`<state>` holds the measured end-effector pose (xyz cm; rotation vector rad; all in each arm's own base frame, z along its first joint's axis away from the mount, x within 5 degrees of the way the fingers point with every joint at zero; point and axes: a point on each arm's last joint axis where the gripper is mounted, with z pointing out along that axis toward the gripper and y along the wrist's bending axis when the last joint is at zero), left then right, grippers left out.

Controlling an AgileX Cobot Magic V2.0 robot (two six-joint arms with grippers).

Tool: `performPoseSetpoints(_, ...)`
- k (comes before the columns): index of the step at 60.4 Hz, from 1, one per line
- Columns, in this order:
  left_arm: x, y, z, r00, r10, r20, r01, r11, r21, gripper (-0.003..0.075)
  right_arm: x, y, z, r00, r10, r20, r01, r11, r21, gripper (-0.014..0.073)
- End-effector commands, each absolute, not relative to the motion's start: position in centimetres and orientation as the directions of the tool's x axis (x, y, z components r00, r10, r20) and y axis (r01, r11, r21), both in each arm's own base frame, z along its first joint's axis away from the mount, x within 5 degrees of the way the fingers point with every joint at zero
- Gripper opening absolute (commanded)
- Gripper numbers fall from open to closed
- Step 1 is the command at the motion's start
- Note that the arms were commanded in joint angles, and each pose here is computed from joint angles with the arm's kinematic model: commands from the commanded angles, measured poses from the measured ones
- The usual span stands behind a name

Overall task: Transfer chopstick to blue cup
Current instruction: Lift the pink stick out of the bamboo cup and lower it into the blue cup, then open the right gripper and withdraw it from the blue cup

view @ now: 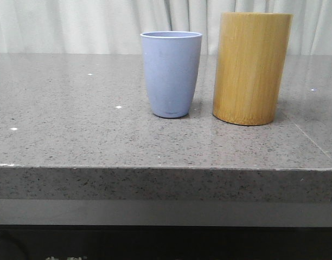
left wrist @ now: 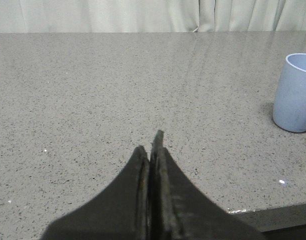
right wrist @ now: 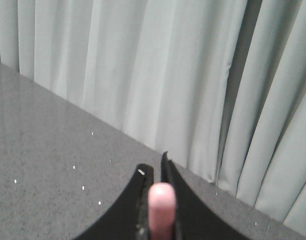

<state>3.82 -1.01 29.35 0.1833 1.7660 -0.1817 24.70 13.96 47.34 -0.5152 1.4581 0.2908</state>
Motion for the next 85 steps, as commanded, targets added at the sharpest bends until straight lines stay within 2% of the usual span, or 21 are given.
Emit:
performPoseSetpoints(1, 3.9, -1.0, 30.7, -0.117, -0.011, -0.993, 0.222, 0.974, -0.037, -0.0019, 23.1, 13.4, 51.3, 0.238, -0.007, -0.971, -0.482, 0.867, -0.124, -0.0113)
performPoseSetpoints(10, 3.9, -1.0, 30.7, -0.117, -0.011, -0.993, 0.222, 0.974, -0.037, -0.0019, 23.1, 14.7, 52.6, 0.267, 0.071, -0.961, -0.52, 0.85, -0.082, -0.0113)
performPoseSetpoints(17, 3.9, -1.0, 30.7, -0.117, -0.011, -0.993, 0.222, 0.974, -0.037, -0.0019, 23.9, 16.7, 52.0, 0.218, 0.117, -0.969, -0.569, 0.822, -0.029, -0.0113)
performPoseSetpoints(26, 3.9, -1.0, 30.7, -0.117, -0.011, -0.993, 0.222, 0.974, -0.037, -0.0019, 26.0, 19.1, 49.6, 0.128, 0.121, -0.984, -0.598, 0.801, 0.021, -0.0113)
performPoseSetpoints(47, 3.9, -1.0, 30.7, -0.117, -0.011, -0.993, 0.222, 0.974, -0.037, -0.0019, 30.8, 22.7, 42.9, -0.068, 0.013, -0.998, -0.603, 0.796, 0.051, -0.0107)
performPoseSetpoints(52, 3.9, -1.0, 30.7, -0.117, -0.011, -0.993, 0.222, 0.974, -0.037, -0.0019, 31.0, 23.0, 42.1, -0.106, -0.015, -0.994, -0.609, 0.791, 0.054, -0.0058)
performPoseSetpoints(63, 3.9, -1.0, 30.7, -0.117, -0.011, -0.993, 0.222, 0.974, -0.037, -0.0019, 31.1, 23.0, 41.8, -0.12, -0.025, -0.993, -0.612, 0.789, 0.054, 0.0165)
performPoseSetpoints(69, 3.9, -1.0, 30.7, -0.117, -0.011, -0.993, 0.222, 0.974, -0.037, -0.0019, 31.0, 23.0, 41.9, -0.118, -0.023, -0.993, -0.612, 0.789, 0.054, 0.0243)
performPoseSetpoints(73, 3.9, -1.0, 30.7, -0.117, -0.011, -0.993, 0.222, 0.974, -0.037, -0.0019, 30.9, 22.9, 42.1, -0.115, -0.021, -0.993, -0.612, 0.789, 0.054, 0.0268)
performPoseSetpoints(85, 3.9, -1.0, 30.7, -0.117, -0.011, -0.993, 0.222, 0.974, -0.037, -0.0019, 29.8, 21.3, 44.0, -0.1, -0.01, -0.995, -0.606, 0.794, 0.053, 0.0258)
